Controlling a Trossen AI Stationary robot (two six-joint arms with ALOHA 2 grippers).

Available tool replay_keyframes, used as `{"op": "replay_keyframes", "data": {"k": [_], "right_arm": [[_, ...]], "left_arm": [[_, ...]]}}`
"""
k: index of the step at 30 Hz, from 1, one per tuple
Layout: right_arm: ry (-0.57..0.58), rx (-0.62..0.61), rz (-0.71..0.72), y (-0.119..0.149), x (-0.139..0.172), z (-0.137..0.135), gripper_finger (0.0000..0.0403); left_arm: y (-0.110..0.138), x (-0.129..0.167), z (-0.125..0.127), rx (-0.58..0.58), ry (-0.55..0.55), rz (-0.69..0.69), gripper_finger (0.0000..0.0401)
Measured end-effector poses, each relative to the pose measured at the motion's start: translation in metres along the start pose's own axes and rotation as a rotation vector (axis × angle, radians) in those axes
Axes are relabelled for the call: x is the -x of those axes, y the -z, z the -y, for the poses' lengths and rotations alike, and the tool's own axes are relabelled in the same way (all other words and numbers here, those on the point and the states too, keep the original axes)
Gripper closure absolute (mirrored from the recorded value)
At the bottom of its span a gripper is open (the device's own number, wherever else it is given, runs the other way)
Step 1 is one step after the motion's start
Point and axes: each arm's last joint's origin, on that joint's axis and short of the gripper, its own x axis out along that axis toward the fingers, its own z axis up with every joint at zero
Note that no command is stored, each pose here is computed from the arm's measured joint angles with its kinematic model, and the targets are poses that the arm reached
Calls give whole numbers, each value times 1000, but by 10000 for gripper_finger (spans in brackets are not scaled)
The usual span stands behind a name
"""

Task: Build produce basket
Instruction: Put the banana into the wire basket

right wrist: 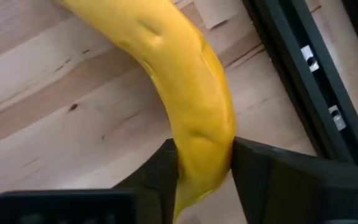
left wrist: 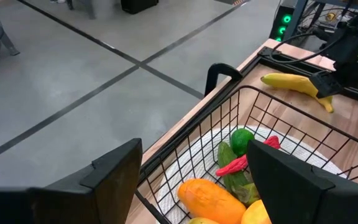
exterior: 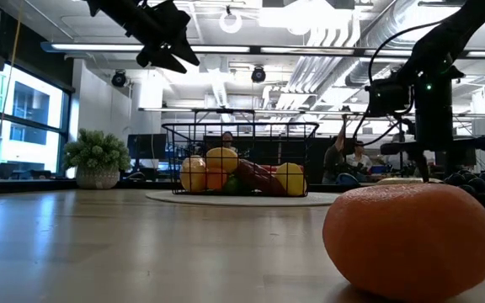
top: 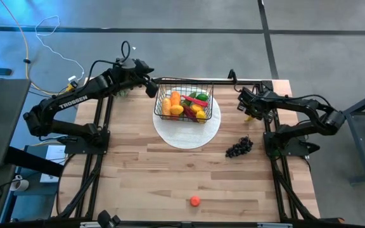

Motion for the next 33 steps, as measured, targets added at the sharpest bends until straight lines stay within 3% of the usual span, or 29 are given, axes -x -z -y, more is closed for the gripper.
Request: {"op": "replay_keyframes", "data": {"k": [6, 13, 24, 33], "right_arm": [[-12, 7, -14, 0, 1, -1, 325], [-132, 84, -29, -9, 24, -22, 323], [-395, 261, 103, -34, 103, -66, 324], [-601, 429, 275, -59, 179, -82, 324]], "left_arm": [[0, 0, 0, 0, 0, 0, 121], [0, 0, 0, 0, 0, 0, 121], [0, 0, 0, 1, 0, 0, 121], [1, 0, 0, 1, -1, -10, 121]]}}
